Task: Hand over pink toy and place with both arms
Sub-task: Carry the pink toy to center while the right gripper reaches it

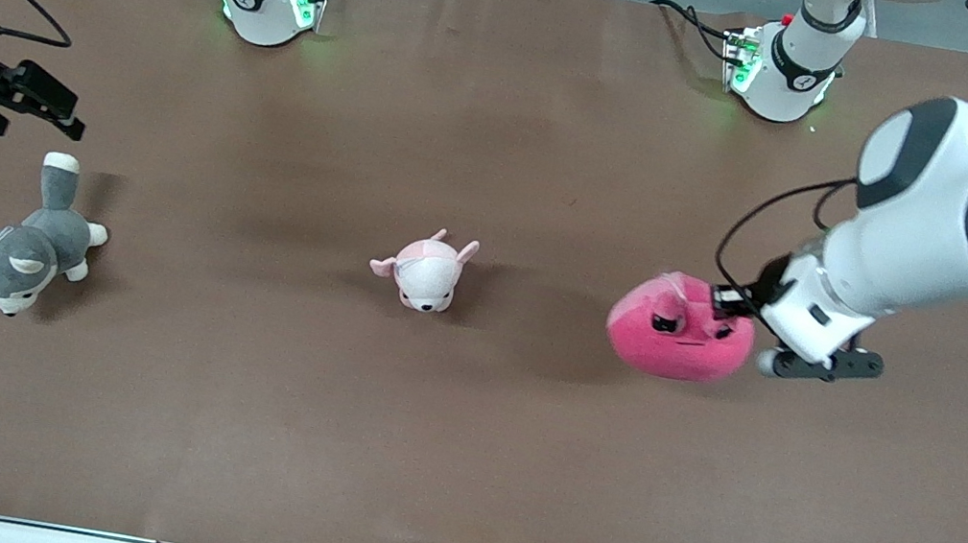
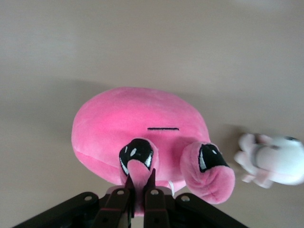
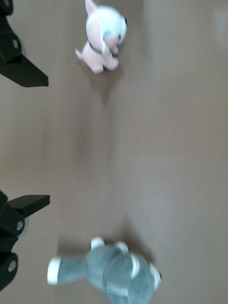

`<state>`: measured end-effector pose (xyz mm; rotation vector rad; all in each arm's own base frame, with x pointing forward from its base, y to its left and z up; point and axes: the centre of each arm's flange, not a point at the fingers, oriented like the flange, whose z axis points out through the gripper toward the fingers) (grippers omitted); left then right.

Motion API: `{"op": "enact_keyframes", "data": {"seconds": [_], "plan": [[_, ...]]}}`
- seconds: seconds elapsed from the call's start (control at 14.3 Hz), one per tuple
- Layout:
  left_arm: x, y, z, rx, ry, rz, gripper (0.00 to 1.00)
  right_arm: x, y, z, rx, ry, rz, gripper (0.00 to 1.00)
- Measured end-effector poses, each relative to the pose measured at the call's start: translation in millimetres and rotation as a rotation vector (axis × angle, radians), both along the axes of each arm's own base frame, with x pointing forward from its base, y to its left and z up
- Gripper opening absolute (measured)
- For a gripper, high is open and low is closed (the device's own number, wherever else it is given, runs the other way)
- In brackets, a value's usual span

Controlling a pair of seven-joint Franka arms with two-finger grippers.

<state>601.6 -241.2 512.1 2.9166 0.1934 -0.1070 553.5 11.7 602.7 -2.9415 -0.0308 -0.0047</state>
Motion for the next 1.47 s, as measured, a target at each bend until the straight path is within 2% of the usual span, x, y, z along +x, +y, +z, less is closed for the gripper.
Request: {"op": "enact_keyframes", "data": {"seconds": [0.21, 0.35, 0.49, 0.56, 0.7, 0.84, 1.12, 1.47], "plan": [[-30, -63, 36, -0.121, 0.045, 0.012, 0.09, 4, 19, -6, 0.11, 0.019, 0.0, 1.0], [-52, -99, 48, -0.167, 0.095, 0.054, 0.09, 8, 44, -12, 0.216, 0.06, -0.052, 0.98], [-69, -127, 60, -0.188, 0.112, 0.061, 0.09, 11, 67, -18, 0.282, 0.11, -0.117, 0.79], [-74, -137, 65, -0.201, 0.107, 0.066, 0.09, 11, 79, -20, 0.291, 0.125, -0.123, 0.79], [-79, -157, 73, -0.246, 0.079, 0.112, 0.09, 7, 101, -19, 0.294, 0.137, -0.106, 0.68], [-81, -179, 77, -0.329, 0.082, 0.181, 0.09, 3, 121, -17, 0.314, 0.146, -0.084, 0.64], [-89, -220, 72, -0.449, 0.117, 0.273, 0.09, 1, 146, -13, 0.418, 0.182, -0.089, 0.64], [-100, -253, 58, -0.49, 0.154, 0.343, 0.09, -3, 183, 0, 0.431, 0.187, -0.08, 0.64]]}}
